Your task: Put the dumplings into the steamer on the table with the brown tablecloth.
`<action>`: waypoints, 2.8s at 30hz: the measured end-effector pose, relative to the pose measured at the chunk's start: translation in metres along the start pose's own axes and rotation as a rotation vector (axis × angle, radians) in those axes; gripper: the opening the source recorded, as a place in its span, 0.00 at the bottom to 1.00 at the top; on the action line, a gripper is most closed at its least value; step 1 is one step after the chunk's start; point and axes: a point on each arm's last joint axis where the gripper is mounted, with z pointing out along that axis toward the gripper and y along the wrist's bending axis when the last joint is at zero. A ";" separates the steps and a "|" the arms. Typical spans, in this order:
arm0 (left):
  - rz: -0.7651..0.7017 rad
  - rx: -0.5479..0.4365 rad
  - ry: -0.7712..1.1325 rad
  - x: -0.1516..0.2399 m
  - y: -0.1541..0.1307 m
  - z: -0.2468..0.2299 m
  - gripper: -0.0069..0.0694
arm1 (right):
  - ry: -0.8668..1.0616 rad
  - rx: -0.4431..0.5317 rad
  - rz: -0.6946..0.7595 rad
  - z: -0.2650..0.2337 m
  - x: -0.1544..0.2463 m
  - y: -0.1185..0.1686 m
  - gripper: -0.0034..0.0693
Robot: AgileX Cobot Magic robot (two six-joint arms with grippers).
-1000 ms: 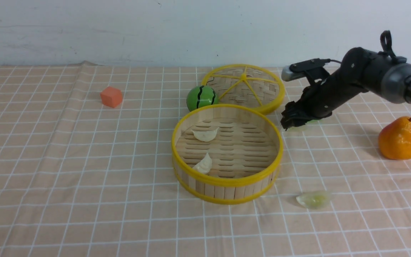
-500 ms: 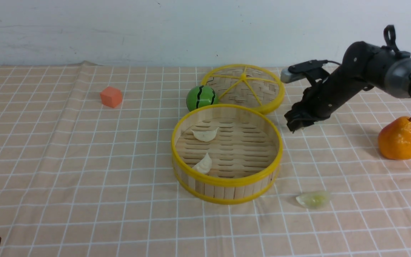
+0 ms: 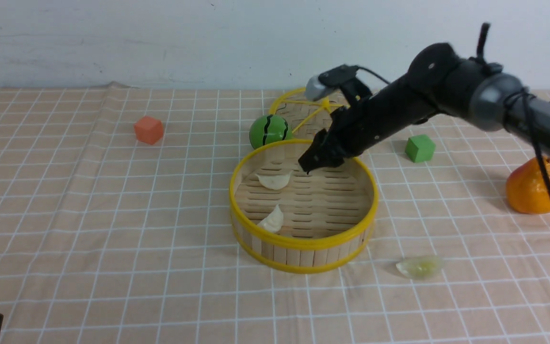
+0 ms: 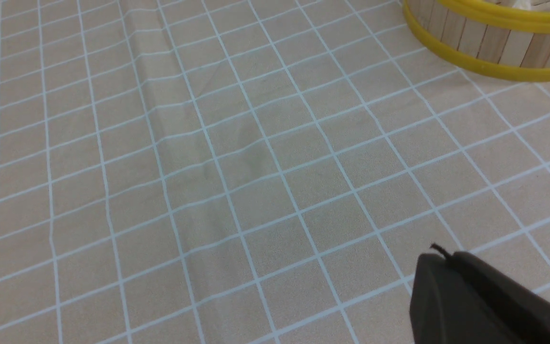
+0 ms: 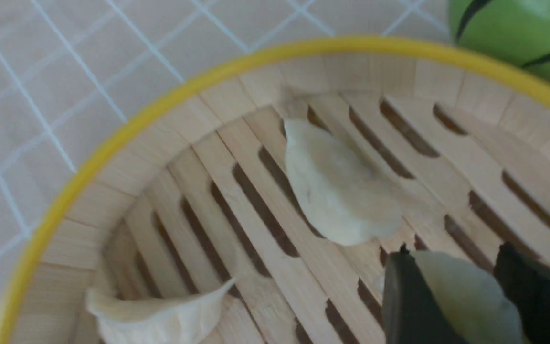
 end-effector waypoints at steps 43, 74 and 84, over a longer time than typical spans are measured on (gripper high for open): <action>-0.092 0.085 -0.050 -0.005 -0.008 0.000 0.08 | 0.623 -0.031 -0.221 -0.056 0.114 0.018 0.47; -0.093 0.086 -0.050 -0.005 -0.008 0.000 0.10 | 0.306 0.181 -0.325 -0.014 0.023 0.078 0.76; -0.094 0.086 -0.050 -0.005 -0.008 0.000 0.11 | 0.193 0.297 -0.100 -0.183 -0.040 0.138 0.64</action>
